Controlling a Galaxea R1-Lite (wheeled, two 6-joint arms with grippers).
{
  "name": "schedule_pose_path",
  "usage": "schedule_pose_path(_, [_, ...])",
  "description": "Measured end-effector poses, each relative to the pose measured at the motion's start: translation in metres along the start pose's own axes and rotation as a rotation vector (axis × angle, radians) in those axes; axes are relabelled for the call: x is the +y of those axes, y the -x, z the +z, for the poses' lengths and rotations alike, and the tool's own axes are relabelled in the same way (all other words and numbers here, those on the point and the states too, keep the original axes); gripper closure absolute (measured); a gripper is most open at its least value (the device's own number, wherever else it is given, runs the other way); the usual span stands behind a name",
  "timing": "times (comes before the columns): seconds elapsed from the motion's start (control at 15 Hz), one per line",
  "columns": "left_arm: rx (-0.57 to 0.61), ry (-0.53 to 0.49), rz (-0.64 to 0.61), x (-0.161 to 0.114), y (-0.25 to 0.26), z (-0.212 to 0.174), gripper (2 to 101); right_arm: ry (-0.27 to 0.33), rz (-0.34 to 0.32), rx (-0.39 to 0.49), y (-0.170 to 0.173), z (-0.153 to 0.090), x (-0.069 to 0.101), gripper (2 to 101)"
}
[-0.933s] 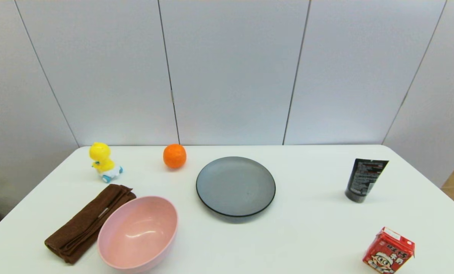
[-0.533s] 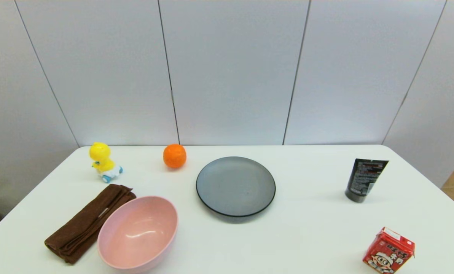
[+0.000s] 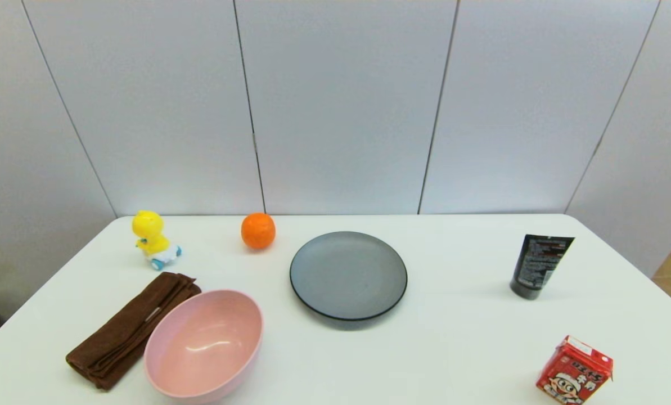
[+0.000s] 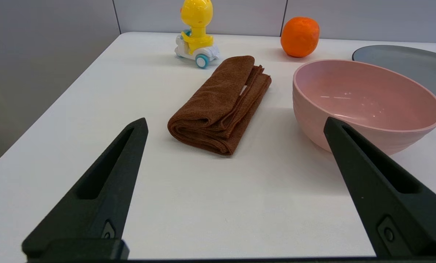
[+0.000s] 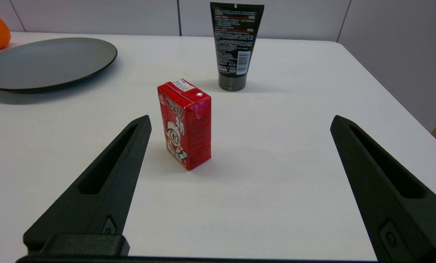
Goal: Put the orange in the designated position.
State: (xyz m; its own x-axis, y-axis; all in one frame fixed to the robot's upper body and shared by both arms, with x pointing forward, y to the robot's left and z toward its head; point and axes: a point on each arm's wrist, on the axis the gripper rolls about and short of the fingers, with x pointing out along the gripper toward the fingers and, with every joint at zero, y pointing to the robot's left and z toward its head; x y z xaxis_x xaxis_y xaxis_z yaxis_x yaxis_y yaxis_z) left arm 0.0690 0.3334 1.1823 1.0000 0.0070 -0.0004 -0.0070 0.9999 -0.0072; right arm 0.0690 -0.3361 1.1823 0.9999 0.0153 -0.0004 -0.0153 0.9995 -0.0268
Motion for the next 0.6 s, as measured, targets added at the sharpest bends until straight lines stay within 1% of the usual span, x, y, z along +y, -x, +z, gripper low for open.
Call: schedule_pose_path(0.6, [0.0, 0.001, 0.0, 0.0, 0.0, 0.0, 5.3, 0.0, 0.0, 0.0, 0.0, 0.0, 0.0, 5.0])
